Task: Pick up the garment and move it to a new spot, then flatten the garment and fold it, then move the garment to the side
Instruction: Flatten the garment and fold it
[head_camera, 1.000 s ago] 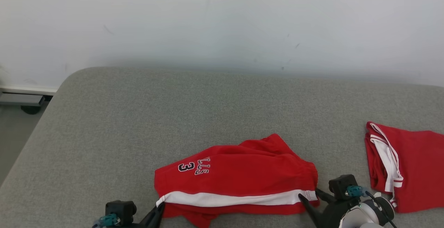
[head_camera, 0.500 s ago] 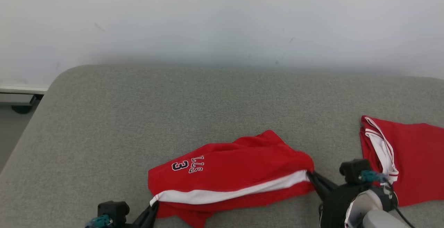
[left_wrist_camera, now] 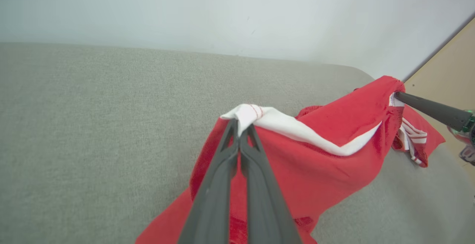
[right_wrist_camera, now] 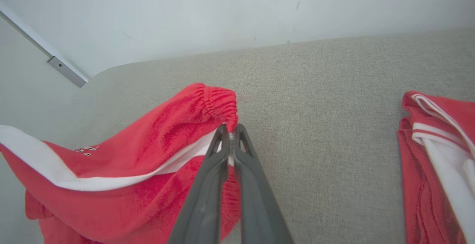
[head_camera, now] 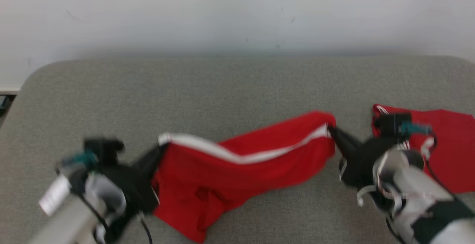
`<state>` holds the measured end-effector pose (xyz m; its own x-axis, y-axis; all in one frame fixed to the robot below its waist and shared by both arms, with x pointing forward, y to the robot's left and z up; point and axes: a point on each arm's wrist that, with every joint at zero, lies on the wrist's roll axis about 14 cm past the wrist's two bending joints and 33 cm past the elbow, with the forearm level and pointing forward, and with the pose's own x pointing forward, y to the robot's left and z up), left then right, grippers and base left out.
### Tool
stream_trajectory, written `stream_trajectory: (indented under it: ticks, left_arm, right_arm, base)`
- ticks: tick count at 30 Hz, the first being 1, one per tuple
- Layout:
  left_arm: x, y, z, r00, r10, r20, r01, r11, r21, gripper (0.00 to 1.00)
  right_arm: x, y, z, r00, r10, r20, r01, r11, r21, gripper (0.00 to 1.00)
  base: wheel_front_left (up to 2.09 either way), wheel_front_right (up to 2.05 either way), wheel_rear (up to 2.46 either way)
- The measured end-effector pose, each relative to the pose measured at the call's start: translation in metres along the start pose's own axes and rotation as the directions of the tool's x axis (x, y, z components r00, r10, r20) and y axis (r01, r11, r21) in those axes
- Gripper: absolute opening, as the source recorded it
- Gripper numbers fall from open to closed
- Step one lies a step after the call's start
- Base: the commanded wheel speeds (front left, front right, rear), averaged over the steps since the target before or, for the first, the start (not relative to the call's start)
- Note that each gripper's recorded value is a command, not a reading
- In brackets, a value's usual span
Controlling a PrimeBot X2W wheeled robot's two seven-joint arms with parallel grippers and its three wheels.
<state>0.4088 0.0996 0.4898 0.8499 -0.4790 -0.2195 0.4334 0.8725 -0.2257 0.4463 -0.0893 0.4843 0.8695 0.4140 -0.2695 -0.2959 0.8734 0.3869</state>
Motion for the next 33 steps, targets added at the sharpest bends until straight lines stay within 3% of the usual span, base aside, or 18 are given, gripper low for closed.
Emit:
stream_trajectory:
  ticks: [3, 5, 7, 9, 11, 12, 15, 16, 18, 20, 23, 28, 33]
  left_arm:
    - [0.03, 0.025, 0.048, 1.0, 0.011, 0.02, -0.01, 0.999, -0.047, 0.0]
    - [0.048, 0.044, 0.085, 0.999, 0.036, 0.028, -0.037, 0.999, 0.018, 0.0]
    - [0.066, 0.051, 0.146, 0.994, 0.042, 0.097, -0.053, 0.992, 0.114, 0.0]
    - [0.076, 0.042, 0.228, 0.967, 0.013, 0.256, -0.058, 0.984, 0.17, 0.0]
    - [0.076, 0.017, 0.297, 0.912, -0.063, 0.406, -0.033, 0.974, 0.223, 0.0]
    - [0.076, 0.017, 0.297, 0.912, -0.063, 0.406, -0.033, 0.974, 0.223, 0.0]
    - [0.072, -0.023, 0.349, 0.828, -0.198, 0.524, 0.037, 0.952, 0.303, 0.0]
    - [0.074, -0.024, 0.349, 0.819, -0.213, 0.532, 0.04, 0.947, 0.318, 0.0]
    - [0.086, -0.003, 0.329, 0.841, -0.187, 0.507, 0.026, 0.951, 0.307, 0.0]
    - [0.101, 0.03, 0.285, 0.888, -0.122, 0.443, 0.0, 0.964, 0.265, 0.0]
    - [0.114, 0.074, 0.189, 0.962, -0.024, 0.273, -0.035, 0.977, 0.21, 0.0]
    - [0.101, 0.079, 0.076, 0.996, 0.006, 0.087, -0.018, 0.99, 0.138, 0.0]
    - [0.069, 0.067, 0.0, 0.999, 0.0, -0.053, 0.007, 0.99, 0.138, 0.0]
  right_arm:
    - [0.028, 0.002, 0.039, 1.0, -0.003, 0.006, 0.003, 1.0, -0.003, 0.0]
    - [0.047, 0.01, 0.082, 0.999, -0.003, 0.05, 0.003, 1.0, -0.016, 0.0]
    - [0.061, 0.022, 0.152, 0.986, -0.01, 0.164, 0.022, 0.997, -0.072, 0.0]
    - [0.056, 0.034, 0.237, 0.933, -0.014, 0.359, 0.037, 0.998, -0.058, 0.0]
    - [0.043, 0.051, 0.303, 0.853, 0.027, 0.522, 0.001, 0.999, -0.054, 0.0]
    - [0.043, 0.051, 0.303, 0.853, 0.027, 0.522, 0.001, 0.999, -0.054, 0.0]
    - [0.029, 0.079, 0.354, 0.751, 0.129, 0.648, -0.052, 0.989, -0.137, 0.0]
    - [0.032, 0.084, 0.353, 0.741, 0.159, 0.652, -0.07, 0.985, -0.16, 0.0]
    - [0.054, 0.083, 0.329, 0.77, 0.195, 0.607, -0.087, 0.975, -0.203, 0.0]
    - [0.082, 0.07, 0.28, 0.831, 0.204, 0.518, -0.104, 0.971, -0.216, 0.0]
    - [0.111, 0.036, 0.186, 0.92, 0.16, 0.358, -0.111, 0.982, -0.153, 0.0]
    - [0.097, -0.012, 0.065, 0.985, 0.064, 0.159, -0.05, 0.995, -0.085, 0.0]
    - [0.057, -0.029, -0.017, 1.0, 0.005, 0.023, -0.004, 0.999, -0.05, 0.0]
  base:
    - [0.0, 0.0, 0.0]
    - [0.0, 0.0, 0.0]
    - [0.0, 0.0, 0.0]
    - [0.0, 0.0, 0.0]
    - [0.0, 0.0, 0.0]
    - [0.0, 0.0, 0.0]
    - [0.0, 0.0, 0.0]
    - [0.0, 0.0, 0.0]
    - [0.0, 0.0, 0.0]
    - [0.0, 0.0, 0.0]
    - [0.0, 0.0, 0.0]
    - [0.0, 0.0, 0.0]
    - [0.0, 0.0, 0.0]
